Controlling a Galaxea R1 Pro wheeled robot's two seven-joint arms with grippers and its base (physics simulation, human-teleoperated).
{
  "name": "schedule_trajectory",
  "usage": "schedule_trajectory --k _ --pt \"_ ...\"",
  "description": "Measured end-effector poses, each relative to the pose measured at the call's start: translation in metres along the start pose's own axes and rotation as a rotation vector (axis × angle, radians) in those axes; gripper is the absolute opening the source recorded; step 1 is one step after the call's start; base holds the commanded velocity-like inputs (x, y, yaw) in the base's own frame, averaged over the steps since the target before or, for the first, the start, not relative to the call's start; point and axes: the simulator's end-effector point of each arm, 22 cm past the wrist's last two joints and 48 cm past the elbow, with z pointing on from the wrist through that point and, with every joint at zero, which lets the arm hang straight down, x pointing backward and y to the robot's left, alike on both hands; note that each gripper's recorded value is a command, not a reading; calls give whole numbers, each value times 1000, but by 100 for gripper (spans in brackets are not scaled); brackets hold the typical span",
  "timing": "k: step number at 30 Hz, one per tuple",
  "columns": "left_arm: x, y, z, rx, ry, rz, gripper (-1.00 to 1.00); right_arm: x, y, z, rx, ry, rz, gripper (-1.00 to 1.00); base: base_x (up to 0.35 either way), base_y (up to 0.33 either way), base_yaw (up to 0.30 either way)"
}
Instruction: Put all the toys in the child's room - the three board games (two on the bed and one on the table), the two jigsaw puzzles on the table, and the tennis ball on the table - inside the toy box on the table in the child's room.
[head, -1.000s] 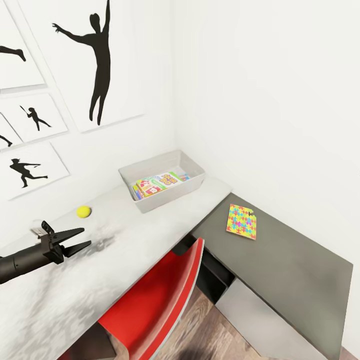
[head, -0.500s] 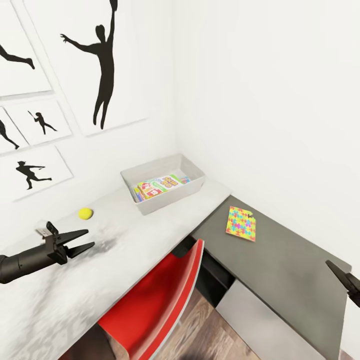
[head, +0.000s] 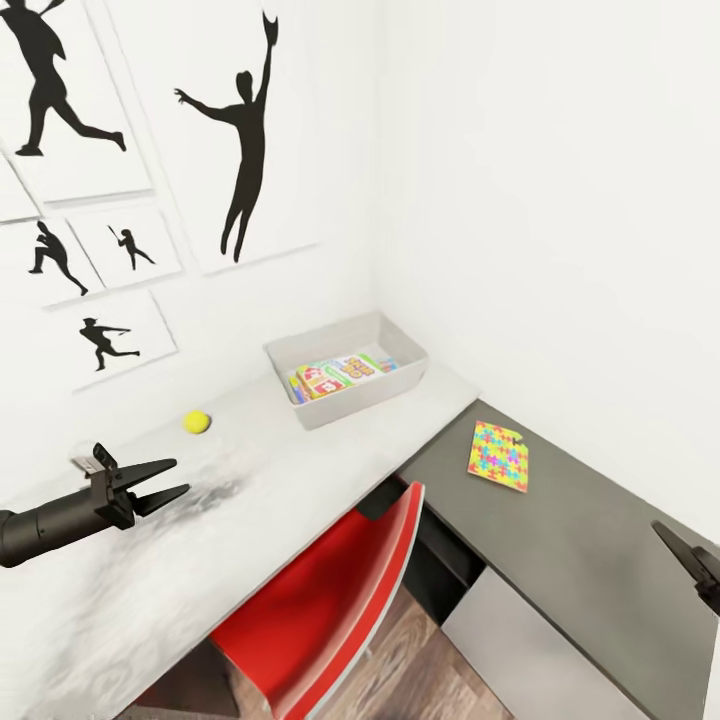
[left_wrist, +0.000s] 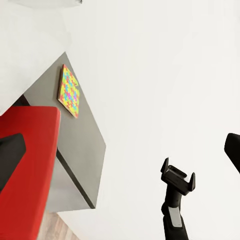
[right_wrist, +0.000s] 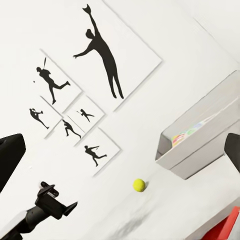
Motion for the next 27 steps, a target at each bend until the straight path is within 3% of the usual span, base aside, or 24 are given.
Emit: schedule_trajectory --k 9,27 --pt "-1 -7 -2 7 -4 12 100 -4 5 -1 -14 -11 -4 100 0 0 80" --pt "-2 -22 -5 22 -11 37 100 -11 16 -2 -35 -25 -21 100 -41 -75 -142"
